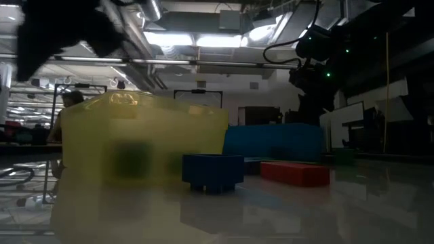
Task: Sort blocks by size
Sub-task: Put the small blue game piece into the yellow bin
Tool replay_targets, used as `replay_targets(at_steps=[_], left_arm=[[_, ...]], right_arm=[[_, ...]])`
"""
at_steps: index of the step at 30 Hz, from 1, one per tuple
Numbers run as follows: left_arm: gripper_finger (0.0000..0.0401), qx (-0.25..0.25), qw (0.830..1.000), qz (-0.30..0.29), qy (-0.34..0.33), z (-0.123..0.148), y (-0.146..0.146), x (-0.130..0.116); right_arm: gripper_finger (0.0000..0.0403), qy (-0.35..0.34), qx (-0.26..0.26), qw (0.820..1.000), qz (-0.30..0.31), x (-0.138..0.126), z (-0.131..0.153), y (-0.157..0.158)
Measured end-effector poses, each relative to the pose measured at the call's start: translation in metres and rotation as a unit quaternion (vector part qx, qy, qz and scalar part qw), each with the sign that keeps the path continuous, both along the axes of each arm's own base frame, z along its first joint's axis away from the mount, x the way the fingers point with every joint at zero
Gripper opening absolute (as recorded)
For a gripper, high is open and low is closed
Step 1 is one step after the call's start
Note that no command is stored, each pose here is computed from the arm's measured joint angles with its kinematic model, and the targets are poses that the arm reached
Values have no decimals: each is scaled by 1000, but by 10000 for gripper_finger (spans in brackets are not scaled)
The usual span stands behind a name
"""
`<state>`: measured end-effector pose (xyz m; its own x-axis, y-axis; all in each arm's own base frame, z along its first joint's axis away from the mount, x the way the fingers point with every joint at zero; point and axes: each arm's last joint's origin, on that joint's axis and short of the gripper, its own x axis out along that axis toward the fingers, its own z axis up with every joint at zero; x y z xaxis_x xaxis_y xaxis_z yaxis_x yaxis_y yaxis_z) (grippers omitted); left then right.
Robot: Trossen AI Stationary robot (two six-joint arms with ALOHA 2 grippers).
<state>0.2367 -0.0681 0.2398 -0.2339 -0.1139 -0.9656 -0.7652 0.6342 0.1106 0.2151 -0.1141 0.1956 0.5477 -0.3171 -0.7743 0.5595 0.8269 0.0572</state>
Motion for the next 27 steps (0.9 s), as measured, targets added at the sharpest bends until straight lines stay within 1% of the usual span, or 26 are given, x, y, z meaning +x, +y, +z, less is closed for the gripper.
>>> replay_targets(at_steps=[2, 6, 11, 14, 18, 20, 23, 27], left_arm=[[186, 6, 1000, 20, 5, -6, -13, -5], [186, 14, 999, 51, -8, -21, -33, -11], [186, 31, 996, 82, 3, -37, -47, -23], [186, 45, 994, 95, 9, -46, -51, -30], [186, 30, 995, 97, -22, -61, -55, -30], [186, 29, 994, 100, -24, -68, -54, -32], [186, 43, 992, 114, -18, -75, -51, -37], [186, 58, 992, 109, -20, -81, -48, -40]], right_arm=[[51, 0, 0, 1000, 0, 0, 0, 0], [51, 0, 0, 1000, 0, 0, 0, 0], [51, 5, 2, 1000, 0, -1, -1, 0], [51, 8, 4, 1000, 0, -1, -1, 1], [51, 10, 5, 1000, 0, -1, -1, 1], [51, 10, 6, 1000, 0, -2, -1, 1], [51, 10, 6, 1000, 0, -2, -1, 1], [51, 11, 6, 1000, 0, -2, -1, 1]])
